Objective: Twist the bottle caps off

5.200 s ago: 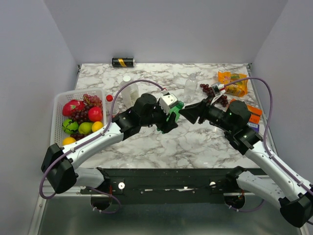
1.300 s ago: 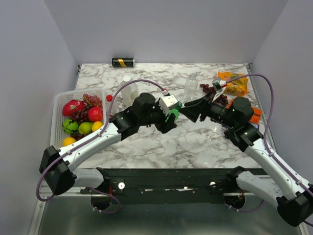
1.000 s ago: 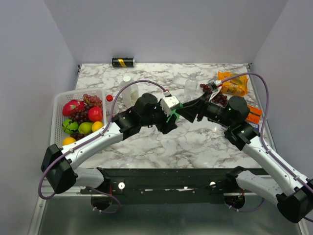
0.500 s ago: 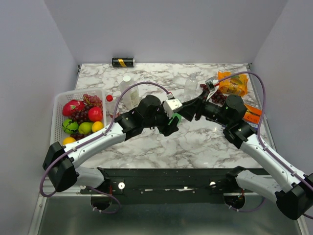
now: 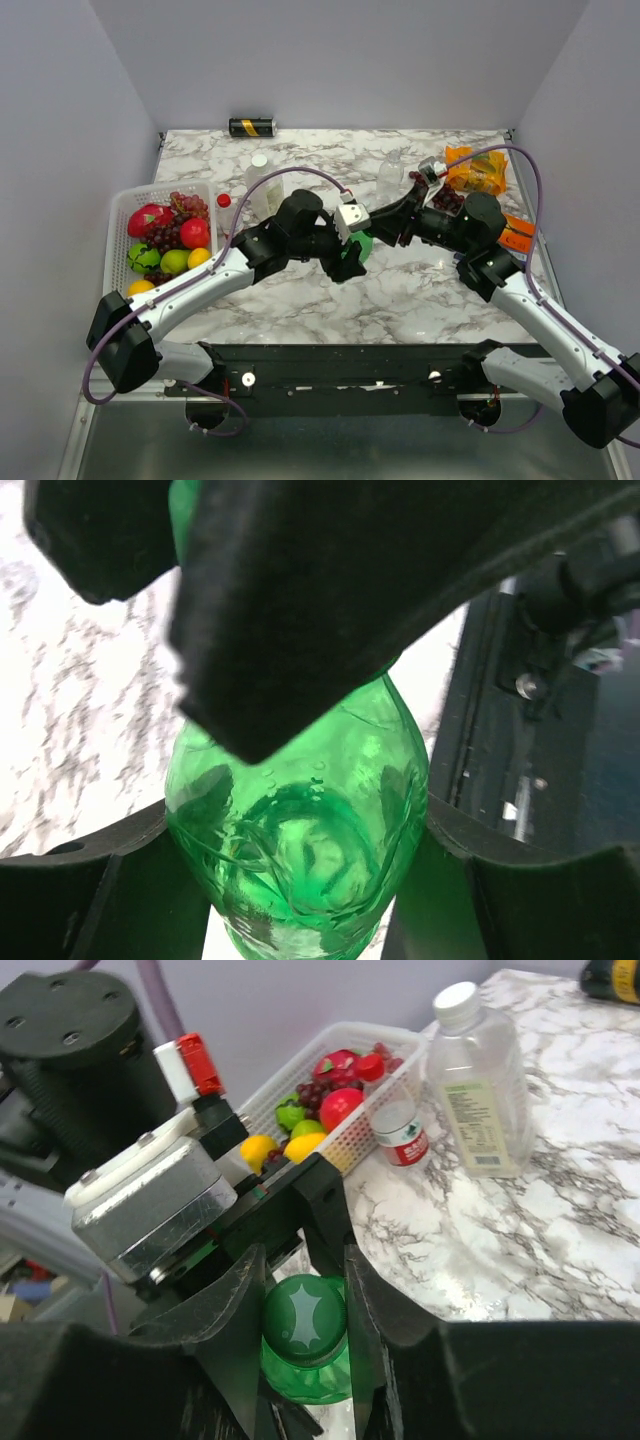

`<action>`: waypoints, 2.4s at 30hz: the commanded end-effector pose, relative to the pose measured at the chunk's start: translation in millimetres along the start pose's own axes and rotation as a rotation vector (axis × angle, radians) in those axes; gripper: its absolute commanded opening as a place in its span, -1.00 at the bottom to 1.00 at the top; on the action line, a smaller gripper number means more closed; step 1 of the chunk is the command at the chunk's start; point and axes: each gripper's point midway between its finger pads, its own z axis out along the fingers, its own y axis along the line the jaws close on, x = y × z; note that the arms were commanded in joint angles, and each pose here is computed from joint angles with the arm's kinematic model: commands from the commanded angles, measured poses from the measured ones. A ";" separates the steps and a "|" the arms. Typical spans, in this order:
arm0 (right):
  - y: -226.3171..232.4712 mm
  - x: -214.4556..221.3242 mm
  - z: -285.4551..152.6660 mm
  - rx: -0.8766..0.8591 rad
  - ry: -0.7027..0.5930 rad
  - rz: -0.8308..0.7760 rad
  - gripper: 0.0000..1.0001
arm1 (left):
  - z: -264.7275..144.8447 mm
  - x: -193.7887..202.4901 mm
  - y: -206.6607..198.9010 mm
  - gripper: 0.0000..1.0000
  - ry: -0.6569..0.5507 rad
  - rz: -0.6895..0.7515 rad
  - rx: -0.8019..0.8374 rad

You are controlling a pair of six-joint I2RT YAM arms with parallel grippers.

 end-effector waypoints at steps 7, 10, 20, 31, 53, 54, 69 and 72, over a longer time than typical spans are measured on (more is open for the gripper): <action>80.0 22.8 -38.6 -0.590 0.163 -0.227 -0.56 | -42.9 -36.9 -83.6 -0.57 -0.129 0.091 0.557; 83.9 23.8 -42.0 -0.617 0.168 -0.236 -0.53 | -43.6 -36.6 -82.6 -0.57 -0.118 0.091 0.554; 69.4 -0.3 -31.0 -0.415 0.080 -0.198 0.30 | -24.0 -29.3 -44.4 -0.57 -0.076 0.059 0.325; 21.5 -34.5 -31.1 -0.005 -0.059 -0.148 0.71 | -21.1 -31.1 -14.9 -0.57 -0.078 0.049 0.133; 10.6 -16.1 -17.1 0.044 -0.034 0.010 0.37 | -19.3 -27.1 22.2 -0.57 -0.071 -0.010 -0.133; 10.2 -15.4 -14.8 0.041 -0.031 0.011 0.36 | -18.7 -27.2 21.4 -0.57 -0.069 -0.007 -0.134; 17.6 -18.8 -1.5 0.008 -0.025 0.001 0.35 | -6.3 -13.7 14.1 -0.57 -0.007 0.009 -0.123; 18.8 -17.6 0.4 0.004 -0.021 0.002 0.33 | -5.6 -12.5 14.9 -0.57 -0.002 0.006 -0.126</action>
